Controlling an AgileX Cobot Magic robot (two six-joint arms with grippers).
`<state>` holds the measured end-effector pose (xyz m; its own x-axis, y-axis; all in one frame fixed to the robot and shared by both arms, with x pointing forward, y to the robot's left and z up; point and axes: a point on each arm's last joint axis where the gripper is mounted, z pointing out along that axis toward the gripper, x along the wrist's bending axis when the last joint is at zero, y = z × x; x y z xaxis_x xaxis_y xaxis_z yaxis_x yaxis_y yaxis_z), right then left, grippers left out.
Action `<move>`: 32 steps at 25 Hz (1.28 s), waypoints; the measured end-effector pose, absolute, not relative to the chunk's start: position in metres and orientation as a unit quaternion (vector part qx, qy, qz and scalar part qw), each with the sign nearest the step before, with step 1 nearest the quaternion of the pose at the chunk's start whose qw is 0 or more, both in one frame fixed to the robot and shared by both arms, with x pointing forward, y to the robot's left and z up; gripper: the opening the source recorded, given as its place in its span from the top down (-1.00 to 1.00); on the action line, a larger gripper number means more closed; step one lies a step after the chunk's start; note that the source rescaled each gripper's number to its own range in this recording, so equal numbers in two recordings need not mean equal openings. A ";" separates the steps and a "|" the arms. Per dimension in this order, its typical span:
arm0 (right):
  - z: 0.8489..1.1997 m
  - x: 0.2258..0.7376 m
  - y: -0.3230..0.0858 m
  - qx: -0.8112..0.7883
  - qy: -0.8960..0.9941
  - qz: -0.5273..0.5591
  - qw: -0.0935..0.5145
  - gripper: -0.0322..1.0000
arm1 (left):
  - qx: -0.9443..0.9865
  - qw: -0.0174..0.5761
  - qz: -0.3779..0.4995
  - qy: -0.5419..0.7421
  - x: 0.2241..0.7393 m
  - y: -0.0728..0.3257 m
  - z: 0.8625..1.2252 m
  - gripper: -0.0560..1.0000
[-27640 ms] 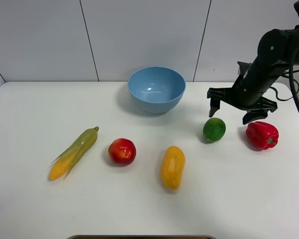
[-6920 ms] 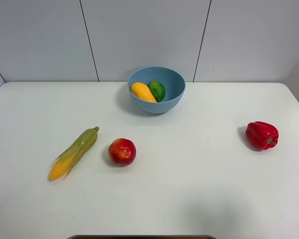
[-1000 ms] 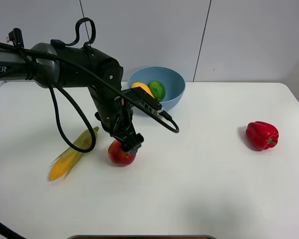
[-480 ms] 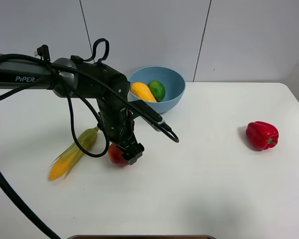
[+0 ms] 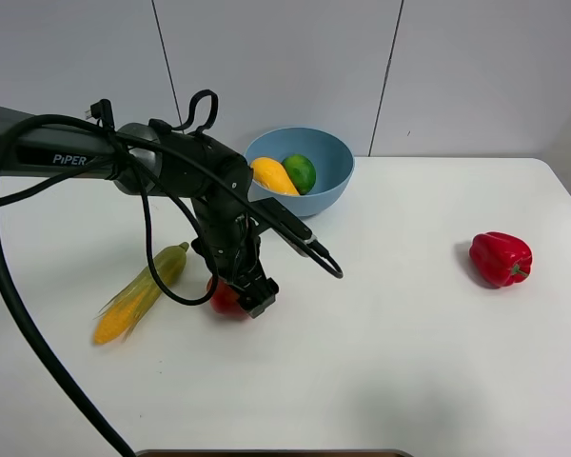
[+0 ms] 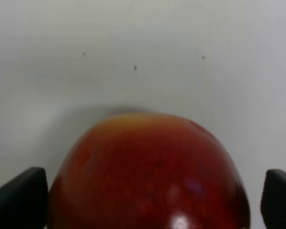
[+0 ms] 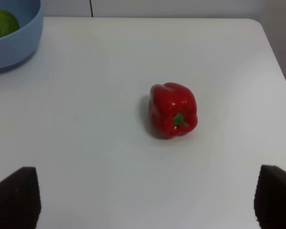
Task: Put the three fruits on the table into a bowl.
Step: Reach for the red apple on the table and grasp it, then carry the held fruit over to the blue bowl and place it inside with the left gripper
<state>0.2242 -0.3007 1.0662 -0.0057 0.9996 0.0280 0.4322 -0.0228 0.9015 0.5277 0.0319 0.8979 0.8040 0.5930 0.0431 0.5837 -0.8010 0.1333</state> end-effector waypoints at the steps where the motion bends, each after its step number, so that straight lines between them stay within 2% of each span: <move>1: 1.066 0.224 -0.301 0.602 0.595 0.386 0.367 -1.00 | 0.948 0.057 0.043 0.309 0.528 0.032 0.898 -0.79; 11: 1.066 0.224 -0.301 0.602 0.595 0.386 0.367 -1.00 | 0.951 0.032 0.034 0.306 0.528 0.033 0.876 -0.79; 13: 1.066 0.224 -0.301 0.602 0.595 0.386 0.367 -1.00 | 0.951 0.030 0.033 0.307 0.528 0.033 0.874 -0.68; 14: 1.066 0.224 -0.301 0.602 0.595 0.386 0.367 -1.00 | 0.951 0.029 0.033 0.307 0.528 0.033 0.873 -0.56; 15: 1.066 0.224 -0.301 0.602 0.595 0.386 0.367 -1.00 | 0.951 0.028 0.032 0.307 0.528 0.033 0.872 -0.34; 17: 1.066 0.224 -0.301 0.602 0.595 0.386 0.367 -1.00 | 0.950 0.027 0.032 0.309 0.528 0.033 0.871 0.31; 18: 1.066 0.224 -0.301 0.602 0.595 0.386 0.367 -1.00 | 0.950 0.027 0.032 0.311 0.528 0.033 0.871 0.78; 19: 1.066 0.224 -0.301 0.602 0.595 0.386 0.367 -1.00 | 0.949 0.027 0.032 0.313 0.528 0.033 0.871 0.88; 32: 1.066 0.224 -0.301 0.602 0.595 0.386 0.367 -1.00 | 0.947 0.023 0.030 0.318 0.528 0.034 0.871 0.88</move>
